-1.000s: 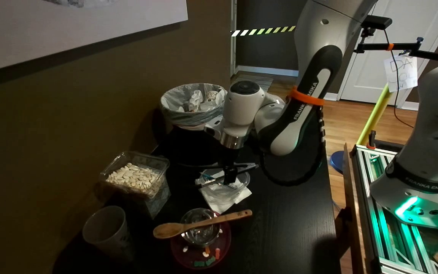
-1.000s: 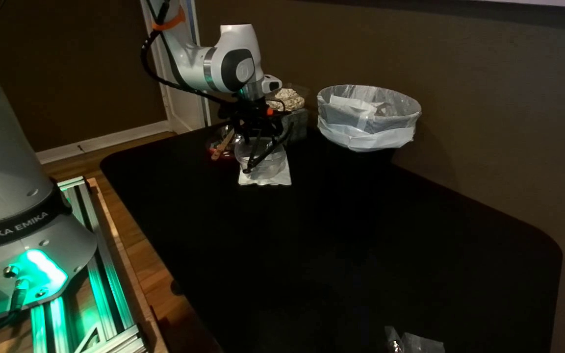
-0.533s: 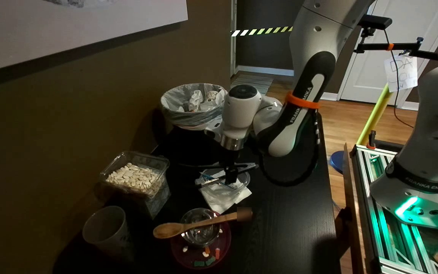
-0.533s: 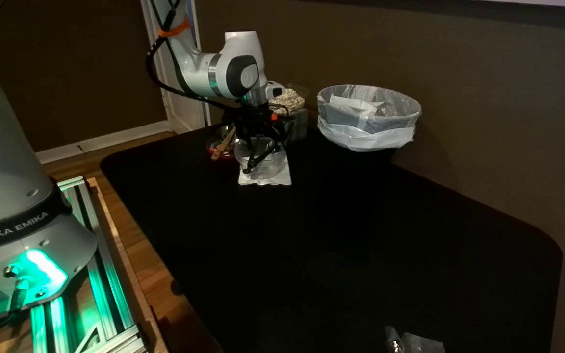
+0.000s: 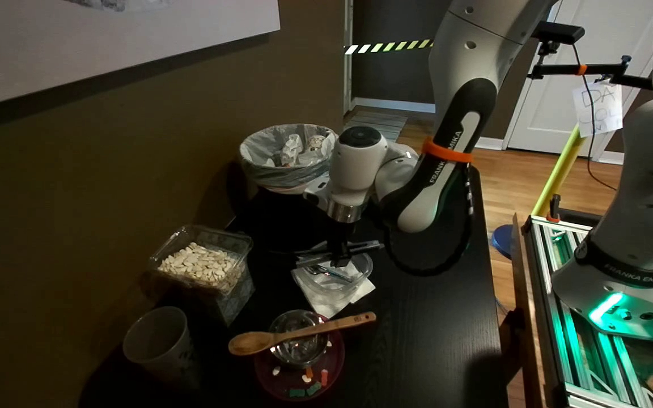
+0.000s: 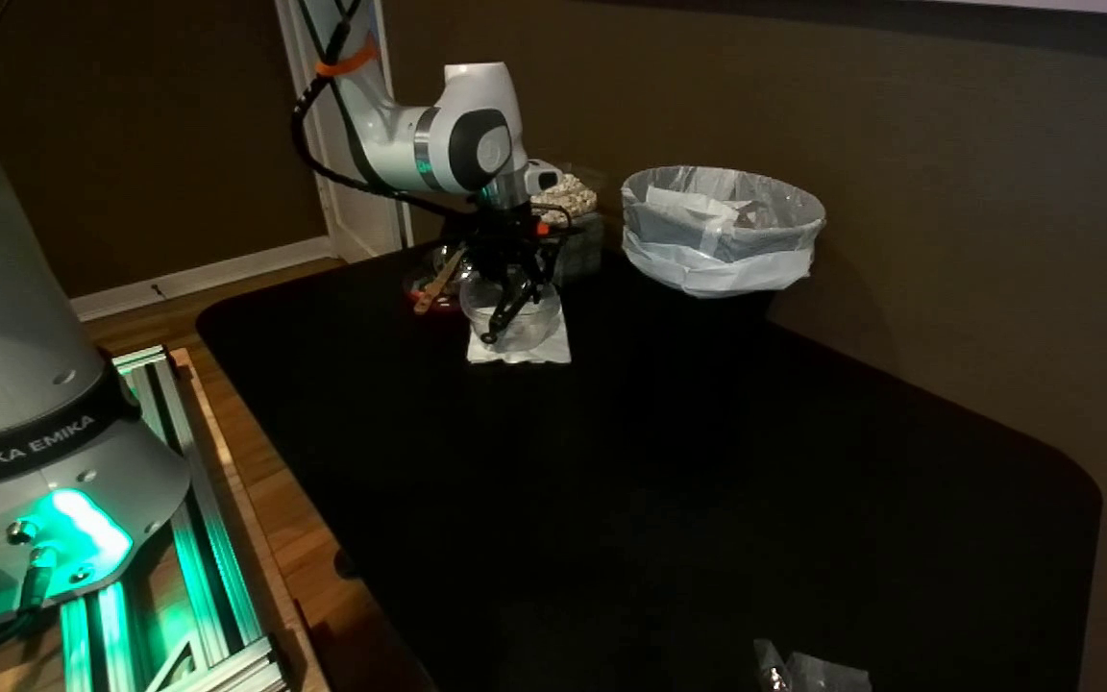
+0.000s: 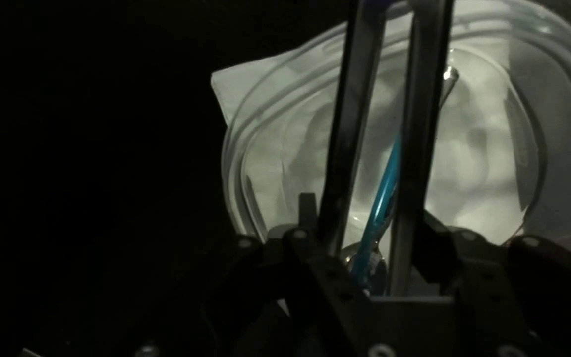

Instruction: Put the tongs, silver spoon and blue pencil on the table.

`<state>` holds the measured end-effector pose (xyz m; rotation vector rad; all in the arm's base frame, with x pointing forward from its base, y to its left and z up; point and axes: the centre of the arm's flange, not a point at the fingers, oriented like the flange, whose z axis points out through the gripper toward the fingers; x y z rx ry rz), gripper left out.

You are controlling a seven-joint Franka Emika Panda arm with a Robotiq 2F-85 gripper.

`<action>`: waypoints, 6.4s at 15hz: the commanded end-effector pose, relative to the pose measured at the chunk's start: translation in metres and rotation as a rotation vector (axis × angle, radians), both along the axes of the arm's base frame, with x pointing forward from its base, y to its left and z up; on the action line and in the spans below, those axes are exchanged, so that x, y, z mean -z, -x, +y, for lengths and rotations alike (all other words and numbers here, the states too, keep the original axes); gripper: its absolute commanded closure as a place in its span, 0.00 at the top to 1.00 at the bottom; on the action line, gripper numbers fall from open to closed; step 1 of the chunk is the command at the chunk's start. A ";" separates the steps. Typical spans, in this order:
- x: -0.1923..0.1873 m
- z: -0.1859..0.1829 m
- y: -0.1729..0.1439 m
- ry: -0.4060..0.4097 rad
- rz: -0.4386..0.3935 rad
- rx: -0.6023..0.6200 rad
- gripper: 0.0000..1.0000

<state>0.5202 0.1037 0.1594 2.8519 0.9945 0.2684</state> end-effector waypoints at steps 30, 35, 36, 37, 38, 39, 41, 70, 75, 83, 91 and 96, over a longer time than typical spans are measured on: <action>-0.026 -0.093 0.145 0.096 -0.052 0.591 0.05; -0.033 -0.102 0.122 0.081 -0.055 0.566 0.19; -0.026 -0.104 0.115 0.082 -0.043 0.597 0.05; -0.023 -0.109 0.112 0.072 -0.032 0.635 0.05; -0.017 -0.121 0.109 0.074 -0.017 0.713 0.05; -0.014 -0.127 0.108 0.081 -0.006 0.759 0.05; -0.009 -0.144 0.106 0.143 -0.039 0.859 0.05; -0.015 -0.195 0.085 0.001 -0.011 1.044 1.00; -0.061 -0.138 0.087 -0.100 -0.036 0.753 1.00; -0.083 -0.052 0.096 -0.185 -0.044 0.313 1.00; -0.061 -0.013 0.065 -0.147 -0.033 0.163 1.00; -0.041 -0.007 0.051 -0.149 0.003 0.242 1.00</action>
